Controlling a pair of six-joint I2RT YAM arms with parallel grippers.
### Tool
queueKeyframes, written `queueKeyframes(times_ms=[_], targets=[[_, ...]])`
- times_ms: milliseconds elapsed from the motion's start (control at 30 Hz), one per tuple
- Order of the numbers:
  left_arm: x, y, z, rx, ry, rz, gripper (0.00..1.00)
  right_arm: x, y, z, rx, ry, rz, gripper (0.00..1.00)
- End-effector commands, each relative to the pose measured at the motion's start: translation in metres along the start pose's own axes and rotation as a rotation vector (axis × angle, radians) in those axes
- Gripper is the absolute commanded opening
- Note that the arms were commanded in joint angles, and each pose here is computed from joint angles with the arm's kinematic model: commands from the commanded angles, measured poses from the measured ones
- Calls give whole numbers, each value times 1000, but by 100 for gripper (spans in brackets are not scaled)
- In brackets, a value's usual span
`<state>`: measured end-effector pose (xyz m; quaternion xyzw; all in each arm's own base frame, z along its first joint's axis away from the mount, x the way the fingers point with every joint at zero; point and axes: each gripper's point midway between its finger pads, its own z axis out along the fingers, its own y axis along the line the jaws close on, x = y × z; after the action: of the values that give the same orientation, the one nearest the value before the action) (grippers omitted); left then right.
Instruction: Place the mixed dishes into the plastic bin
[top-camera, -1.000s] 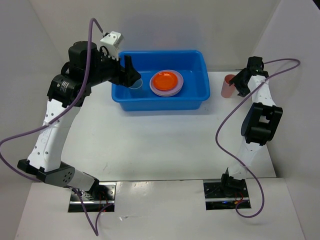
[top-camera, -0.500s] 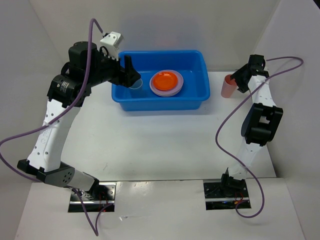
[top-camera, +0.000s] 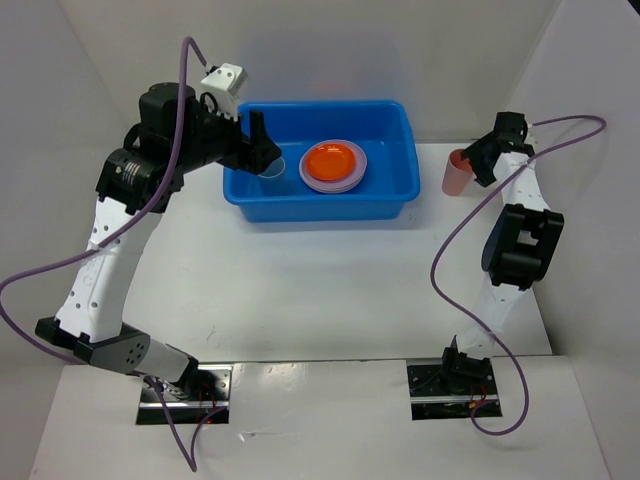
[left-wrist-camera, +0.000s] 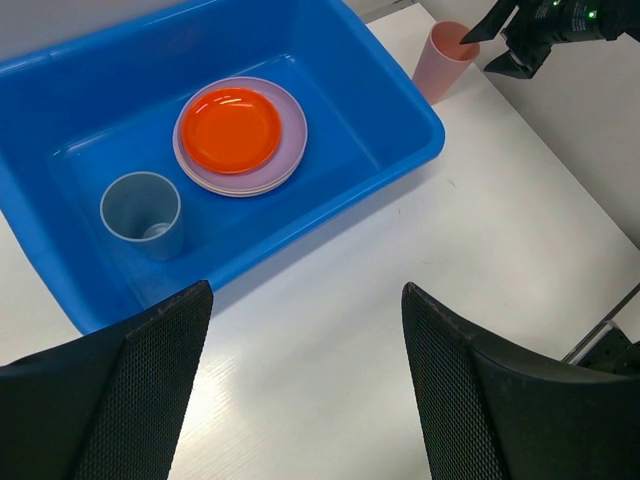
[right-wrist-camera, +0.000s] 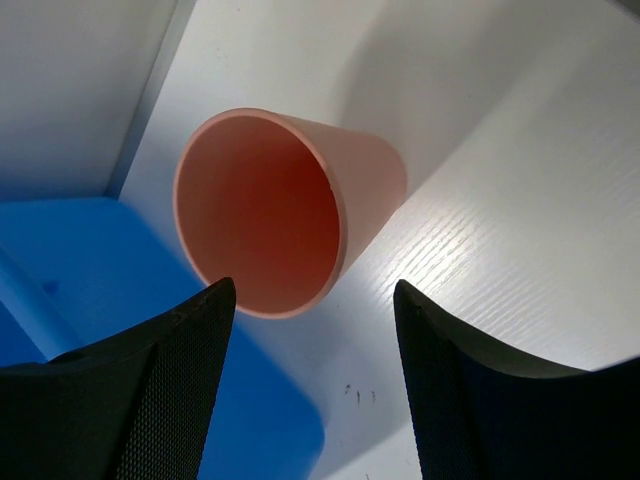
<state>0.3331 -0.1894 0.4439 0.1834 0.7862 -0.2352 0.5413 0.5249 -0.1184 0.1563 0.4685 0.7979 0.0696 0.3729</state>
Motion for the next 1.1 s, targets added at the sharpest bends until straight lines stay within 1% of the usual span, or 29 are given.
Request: queueKeyframes(times_ms=[0, 33, 67, 167, 200, 233, 267, 300, 367, 433, 567, 600, 633, 733, 833, 867, 933, 967, 1067], targets=[[-3, 5, 5, -10, -14, 20, 83, -5, 1, 13, 9, -40, 16, 70], [-1, 6, 9, -11, -5, 18, 83, -3, -2, 17, 22, -40, 15, 70], [-1, 6, 9, -11, -5, 18, 83, -7, 1, 16, 14, -48, 25, 67], [1, 7, 13, -12, 4, 16, 83, -4, -1, 20, 22, -41, 24, 64], [1, 7, 13, -12, 4, 16, 83, -1, -4, 24, 30, -33, 23, 60], [1, 7, 13, -12, 4, 16, 83, -2, -2, 24, 23, -39, 24, 60], [3, 8, 17, -13, 13, 14, 83, 0, -5, 29, 31, -32, 23, 56], [3, 8, 17, -13, 13, 14, 83, 0, -5, 29, 31, -32, 23, 49], [3, 8, 17, -13, 13, 14, 83, 3, -7, 32, 37, -26, 23, 44], [3, 8, 17, -13, 13, 14, 83, 4, -1, 31, 26, -28, 17, 35], [3, 8, 17, -13, 13, 14, 83, 5, -2, 35, 38, -16, 6, 24], [3, 8, 17, -13, 13, 14, 83, 5, -2, 35, 38, -16, -5, 20], [3, 8, 17, -13, 13, 14, 83, 5, -2, 36, 42, -11, -5, 12], [3, 9, 17, -13, 13, 23, 84, 3, -1, 30, 49, -5, -17, 1], [3, 9, 17, -13, 13, 23, 84, -12, 12, 11, 11, -42, -12, 1], [3, 9, 17, -13, 13, 23, 84, -21, 24, -7, -16, -74, -23, 1], [3, 9, 17, -13, 13, 23, 84, -33, 37, -28, -37, -112, -24, 1], [3, 9, 17, -13, 13, 23, 84, -46, 55, -50, -84, -148, -34, 1], [3, 9, 17, -13, 13, 23, 84, -65, 86, -92, -133, -222, -50, 1]])
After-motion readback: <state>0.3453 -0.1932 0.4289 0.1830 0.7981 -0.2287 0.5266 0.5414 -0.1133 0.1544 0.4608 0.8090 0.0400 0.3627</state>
